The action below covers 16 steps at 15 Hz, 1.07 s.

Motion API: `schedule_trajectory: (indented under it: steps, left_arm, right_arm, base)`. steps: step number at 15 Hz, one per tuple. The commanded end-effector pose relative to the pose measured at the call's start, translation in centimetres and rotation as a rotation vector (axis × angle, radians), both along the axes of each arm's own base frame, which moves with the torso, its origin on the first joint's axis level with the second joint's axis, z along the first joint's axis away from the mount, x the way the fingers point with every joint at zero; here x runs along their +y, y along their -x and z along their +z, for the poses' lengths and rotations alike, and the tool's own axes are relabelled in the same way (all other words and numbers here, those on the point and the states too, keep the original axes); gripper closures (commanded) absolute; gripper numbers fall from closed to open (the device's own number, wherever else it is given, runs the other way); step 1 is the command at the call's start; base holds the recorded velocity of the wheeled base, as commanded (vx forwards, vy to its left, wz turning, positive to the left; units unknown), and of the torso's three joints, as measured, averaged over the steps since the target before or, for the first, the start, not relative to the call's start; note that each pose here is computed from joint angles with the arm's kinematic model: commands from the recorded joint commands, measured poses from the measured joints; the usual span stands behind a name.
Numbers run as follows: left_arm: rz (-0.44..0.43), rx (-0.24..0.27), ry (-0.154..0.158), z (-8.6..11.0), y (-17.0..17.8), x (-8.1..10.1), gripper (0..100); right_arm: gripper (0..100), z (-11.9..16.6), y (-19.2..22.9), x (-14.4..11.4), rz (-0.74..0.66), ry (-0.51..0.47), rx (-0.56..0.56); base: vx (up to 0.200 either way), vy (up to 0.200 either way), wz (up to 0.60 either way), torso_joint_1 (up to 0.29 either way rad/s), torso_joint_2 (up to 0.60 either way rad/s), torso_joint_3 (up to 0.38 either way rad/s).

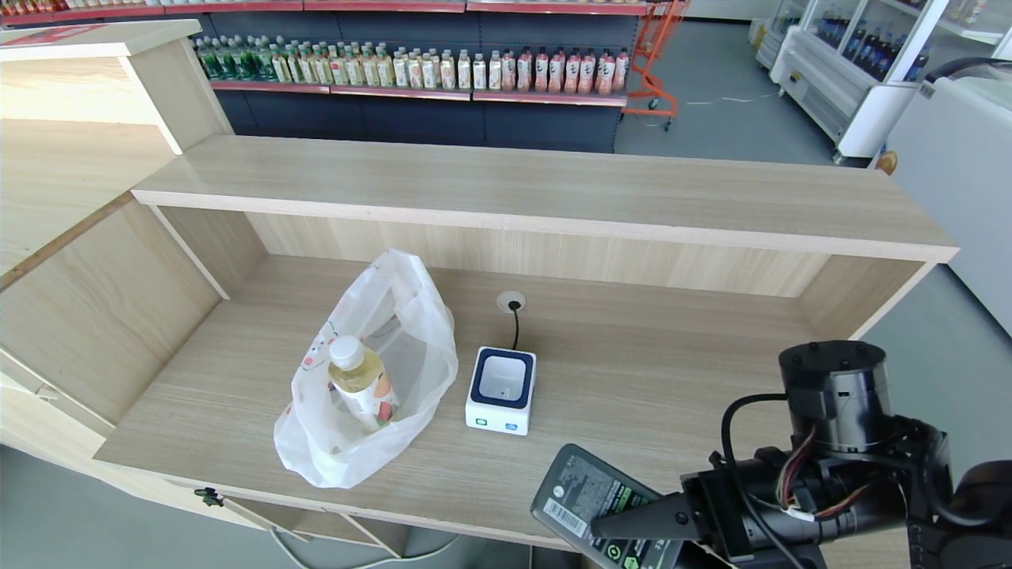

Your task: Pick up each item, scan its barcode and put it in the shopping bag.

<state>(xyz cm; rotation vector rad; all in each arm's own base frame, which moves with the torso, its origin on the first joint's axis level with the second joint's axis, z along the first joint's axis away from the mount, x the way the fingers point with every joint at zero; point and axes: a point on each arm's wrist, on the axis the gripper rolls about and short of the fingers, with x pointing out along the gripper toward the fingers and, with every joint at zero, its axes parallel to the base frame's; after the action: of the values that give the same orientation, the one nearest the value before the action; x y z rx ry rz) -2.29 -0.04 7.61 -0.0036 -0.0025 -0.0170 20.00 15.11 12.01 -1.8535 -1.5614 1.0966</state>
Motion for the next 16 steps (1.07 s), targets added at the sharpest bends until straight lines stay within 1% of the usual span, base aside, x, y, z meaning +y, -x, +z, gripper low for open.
schedule_trajectory:
  steps: [1, 4, 5, 7, 8, 9, 10, 11, 12, 14, 15, 16]
  left_arm:
    - [0.0, -0.001, -0.001, 0.0, 0.0, 0.0, 0]
    - [0.0, 0.0, 0.001, 0.0, 0.0, 0.0, 0]
    - [0.0, 0.0, 0.001, 0.0, 0.0, 0.0, 0]
    - [0.0, -0.001, -0.001, 0.0, 0.0, 0.0, 0]
    - [0.0, 0.0, 0.001, 0.0, 0.0, 0.0, 0]
    - [0.0, -0.001, -0.001, 0.0, 0.0, 0.0, 0]
    - [0.0, -0.001, -0.001, 0.0, 0.0, 0.0, 0]
    - [0.0, -0.001, -0.001, 0.0, 0.0, 0.0, 0]
    - [0.0, 0.0, 0.001, 0.0, 0.0, 0.0, 0]
    - [0.0, 0.0, 0.001, 0.0, 0.0, 0.0, 0]
    - [0.0, 0.0, 0.001, 0.0, 0.0, 0.0, 0]
    - [0.0, 0.0, 0.001, 0.0, 0.0, 0.0, 0]
  right_arm:
    - [100, 0.4, -0.1, 0.0, 0.002, -0.013, 0.005]
    - [100, 1.8, -0.6, 0.1, -0.007, -0.061, 0.097]
    - [100, 2.5, -0.8, -0.3, -0.059, -0.078, 0.199]
    - [100, 3.2, -1.1, -1.0, -0.214, -0.117, 0.502]
    - [100, 4.3, -1.0, -1.6, -0.256, -0.165, 0.534]
    - [100, 4.7, -0.4, -4.9, -0.443, -0.264, 0.803]
    - [100, 4.7, 0.7, -6.2, -0.51, -0.323, 1.024]
    - [100, 5.0, 0.9, -8.1, -0.622, -0.427, 1.21]
    - [100, 5.2, 0.7, -9.4, -0.721, -0.532, 1.374]
    - [100, 5.5, 0.7, -10.2, -0.832, -0.721, 1.673]
    - [100, 5.5, 1.0, -10.3, -0.846, -0.809, 1.837]
    - [100, 5.3, 1.4, -10.4, -0.852, -0.874, 1.98]
  base:
    - [0.0, 0.0, 0.0, 0.0, 0.0, 0.0]
    - [0.0, 0.0, 0.0, 0.0, 0.0, 0.0]
    - [0.0, 0.0, 0.0, 0.0, 0.0, 0.0]
    - [0.0, 0.0, 0.0, 0.0, 0.0, 0.0]
    - [0.0, 0.0, 0.0, 0.0, 0.0, 0.0]
    - [0.0, 0.0, 0.0, 0.0, 0.0, 0.0]
    - [0.0, 0.0, 0.0, 0.0, 0.0, 0.0]
    - [0.0, 0.0, 0.0, 0.0, 0.0, 0.0]
    - [0.0, 0.0, 0.0, 0.0, 0.0, 0.0]
    - [0.0, 0.0, 0.0, 0.0, 0.0, 0.0]
    - [0.0, 0.0, 0.0, 0.0, 0.0, 0.0]
    - [0.0, 0.0, 0.0, 0.0, 0.0, 0.0]
